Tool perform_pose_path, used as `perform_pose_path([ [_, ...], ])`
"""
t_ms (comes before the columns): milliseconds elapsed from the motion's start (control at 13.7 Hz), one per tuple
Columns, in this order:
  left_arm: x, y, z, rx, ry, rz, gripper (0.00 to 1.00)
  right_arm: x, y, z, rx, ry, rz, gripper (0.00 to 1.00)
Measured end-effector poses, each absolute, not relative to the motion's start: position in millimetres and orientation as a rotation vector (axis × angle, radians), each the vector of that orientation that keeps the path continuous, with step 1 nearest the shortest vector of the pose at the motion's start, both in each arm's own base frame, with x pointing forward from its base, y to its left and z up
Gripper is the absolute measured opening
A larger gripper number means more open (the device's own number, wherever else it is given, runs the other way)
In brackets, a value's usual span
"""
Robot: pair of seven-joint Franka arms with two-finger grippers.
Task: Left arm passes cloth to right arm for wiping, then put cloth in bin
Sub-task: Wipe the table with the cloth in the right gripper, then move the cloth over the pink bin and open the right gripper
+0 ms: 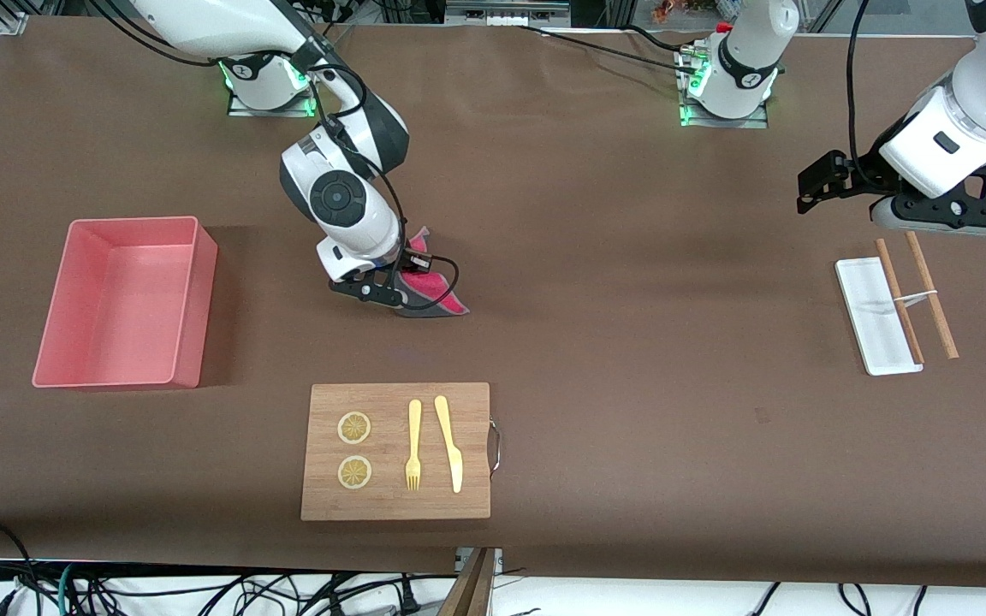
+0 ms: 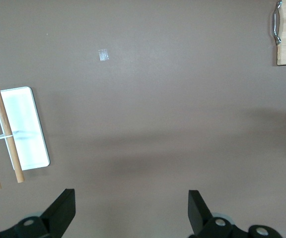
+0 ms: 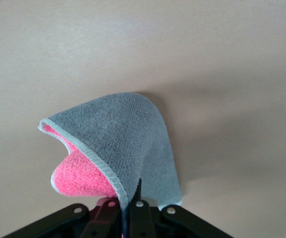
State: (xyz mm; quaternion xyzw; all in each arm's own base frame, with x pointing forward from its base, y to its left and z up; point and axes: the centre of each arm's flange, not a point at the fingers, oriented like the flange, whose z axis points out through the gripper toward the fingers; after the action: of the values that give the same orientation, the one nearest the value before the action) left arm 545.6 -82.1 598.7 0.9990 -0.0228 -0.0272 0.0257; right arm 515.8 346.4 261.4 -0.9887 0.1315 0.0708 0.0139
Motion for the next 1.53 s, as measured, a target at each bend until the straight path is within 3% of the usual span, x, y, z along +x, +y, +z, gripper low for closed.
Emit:
perform_pose_path([
  [801, 545.7, -81.9, 598.6, 3.088, -0.070, -0.084, 1.00, 564.8, 133.7, 224.5, -3.123, 0.068, 0.372, 0.04],
  [1166, 545.7, -81.8, 598.6, 3.088, -0.070, -0.085, 1.00, 574.3, 41.7, 261.8, -3.116, -0.162, 0.347, 0.04],
  [1530, 545.7, -81.8, 598.5, 3.088, -0.070, -0.085, 1.00, 567.8, 28.8, 346.4, -3.144, -0.200, 0.369, 0.04],
])
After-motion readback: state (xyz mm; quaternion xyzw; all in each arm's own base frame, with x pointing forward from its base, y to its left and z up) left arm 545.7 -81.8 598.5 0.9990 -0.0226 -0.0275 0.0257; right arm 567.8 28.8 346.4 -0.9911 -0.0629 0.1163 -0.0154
